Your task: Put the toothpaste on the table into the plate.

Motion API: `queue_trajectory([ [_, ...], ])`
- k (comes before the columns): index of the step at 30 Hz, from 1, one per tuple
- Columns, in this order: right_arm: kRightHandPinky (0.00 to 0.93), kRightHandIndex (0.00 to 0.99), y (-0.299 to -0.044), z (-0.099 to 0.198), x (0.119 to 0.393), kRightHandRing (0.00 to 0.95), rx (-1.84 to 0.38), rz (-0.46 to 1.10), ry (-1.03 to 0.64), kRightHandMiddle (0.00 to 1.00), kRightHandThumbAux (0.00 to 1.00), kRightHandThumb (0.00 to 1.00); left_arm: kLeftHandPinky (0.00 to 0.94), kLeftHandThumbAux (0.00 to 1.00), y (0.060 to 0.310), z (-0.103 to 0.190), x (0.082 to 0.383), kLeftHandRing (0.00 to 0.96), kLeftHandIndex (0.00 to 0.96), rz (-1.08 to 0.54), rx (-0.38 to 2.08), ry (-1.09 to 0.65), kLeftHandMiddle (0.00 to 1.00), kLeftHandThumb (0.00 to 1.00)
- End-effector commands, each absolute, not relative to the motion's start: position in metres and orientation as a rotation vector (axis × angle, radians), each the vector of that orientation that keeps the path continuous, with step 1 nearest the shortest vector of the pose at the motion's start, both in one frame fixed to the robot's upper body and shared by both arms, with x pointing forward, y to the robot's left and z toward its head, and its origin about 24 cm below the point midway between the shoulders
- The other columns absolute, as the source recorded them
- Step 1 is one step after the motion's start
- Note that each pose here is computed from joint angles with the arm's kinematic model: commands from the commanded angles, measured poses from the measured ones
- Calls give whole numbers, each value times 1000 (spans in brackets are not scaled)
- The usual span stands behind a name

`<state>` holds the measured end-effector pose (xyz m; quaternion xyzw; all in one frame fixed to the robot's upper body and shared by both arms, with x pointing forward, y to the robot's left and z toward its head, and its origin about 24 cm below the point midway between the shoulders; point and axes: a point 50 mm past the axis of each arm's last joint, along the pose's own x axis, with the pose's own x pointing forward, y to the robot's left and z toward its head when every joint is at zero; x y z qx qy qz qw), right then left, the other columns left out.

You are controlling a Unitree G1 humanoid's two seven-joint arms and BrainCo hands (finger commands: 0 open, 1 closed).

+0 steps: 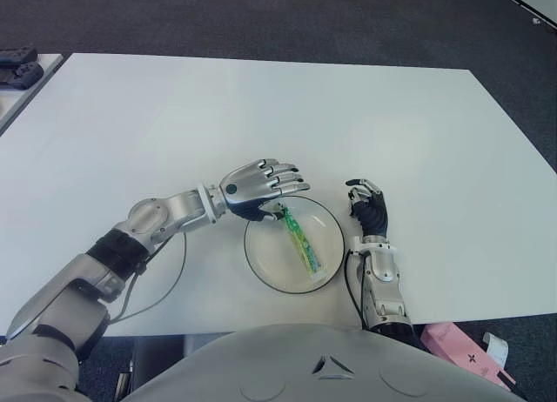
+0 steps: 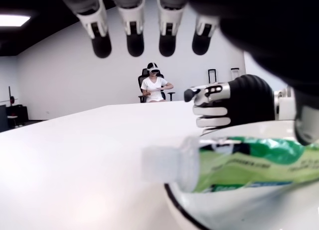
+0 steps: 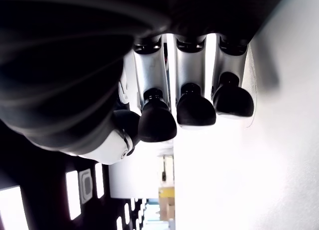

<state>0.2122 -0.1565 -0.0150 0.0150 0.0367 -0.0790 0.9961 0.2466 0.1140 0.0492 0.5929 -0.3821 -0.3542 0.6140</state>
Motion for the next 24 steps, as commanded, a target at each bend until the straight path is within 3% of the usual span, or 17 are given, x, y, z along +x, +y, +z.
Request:
queue_trajectory([
  [1,817,438,-156,-20,211,829,25,-163,117,838,727,701,0,379,118,48,248,0,0,-820,1358,-851,0,52],
  [24,819,438,-156,-21,212,821,24,-171,117,831,727,701,0,383,122,48,251,0,0,-771,1272,-801,0,68],
])
